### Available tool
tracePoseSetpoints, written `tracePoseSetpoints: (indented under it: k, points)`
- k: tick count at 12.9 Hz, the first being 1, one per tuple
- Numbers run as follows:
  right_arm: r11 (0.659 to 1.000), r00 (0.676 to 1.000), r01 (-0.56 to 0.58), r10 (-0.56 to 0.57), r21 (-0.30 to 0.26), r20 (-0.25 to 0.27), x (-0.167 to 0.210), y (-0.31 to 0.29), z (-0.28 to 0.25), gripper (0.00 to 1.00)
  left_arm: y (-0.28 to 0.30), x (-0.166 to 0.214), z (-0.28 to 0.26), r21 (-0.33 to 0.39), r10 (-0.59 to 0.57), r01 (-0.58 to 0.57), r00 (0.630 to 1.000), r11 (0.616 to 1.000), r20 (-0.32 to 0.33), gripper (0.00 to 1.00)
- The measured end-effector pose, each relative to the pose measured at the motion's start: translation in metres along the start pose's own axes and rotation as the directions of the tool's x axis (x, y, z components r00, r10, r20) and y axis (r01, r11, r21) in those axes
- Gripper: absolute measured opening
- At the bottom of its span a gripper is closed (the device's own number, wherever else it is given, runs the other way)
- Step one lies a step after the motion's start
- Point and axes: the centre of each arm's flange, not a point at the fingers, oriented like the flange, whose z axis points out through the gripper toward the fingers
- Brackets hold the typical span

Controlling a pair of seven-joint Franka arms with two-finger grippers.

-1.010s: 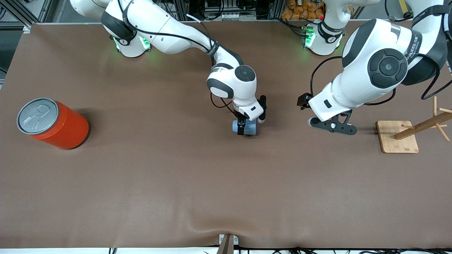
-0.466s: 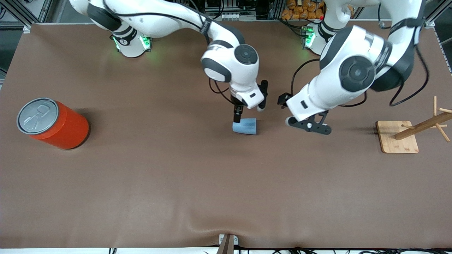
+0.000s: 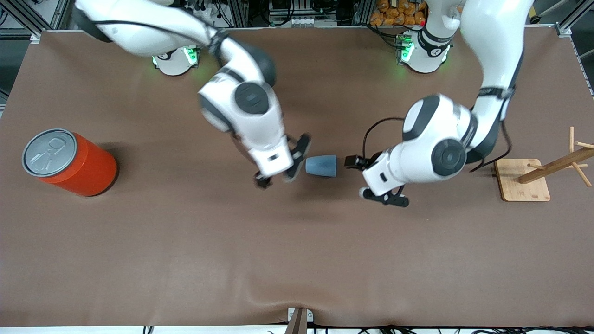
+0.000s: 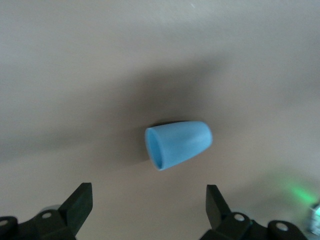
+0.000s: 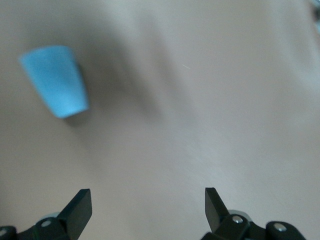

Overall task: Flip cup
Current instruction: 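Open the right gripper and withdraw it while the left gripper holds the cup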

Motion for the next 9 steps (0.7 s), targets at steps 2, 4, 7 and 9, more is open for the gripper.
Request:
tracePoseSetpoints:
  k: [2,4,7,9]
  points:
    - [0.994,0.994,-0.109,0.109,-0.004,0.005,-0.044,0.068,0.001,1.0,0.0,0.007,0.061,-0.031,-0.003,0.006,0.996,1.0,0.092,1.0]
    - [0.977,0.977,-0.214,0.214,0.003,0.013,-0.095,0.128,0.002,1.0,0.006,0.007,0.109,-0.024,-0.002,0.006,0.992,1.0,0.129,1.0]
    - [0.93,0.929,-0.364,0.358,0.054,0.1,-0.158,0.184,-0.008,1.0,-0.001,0.003,0.128,-0.015,-0.015,0.017,0.988,1.0,0.156,1.0]
    - [0.883,0.879,-0.464,0.447,0.076,0.167,-0.198,0.213,-0.03,1.0,-0.002,0.005,0.129,-0.017,-0.02,0.023,0.991,1.0,0.135,1.0]
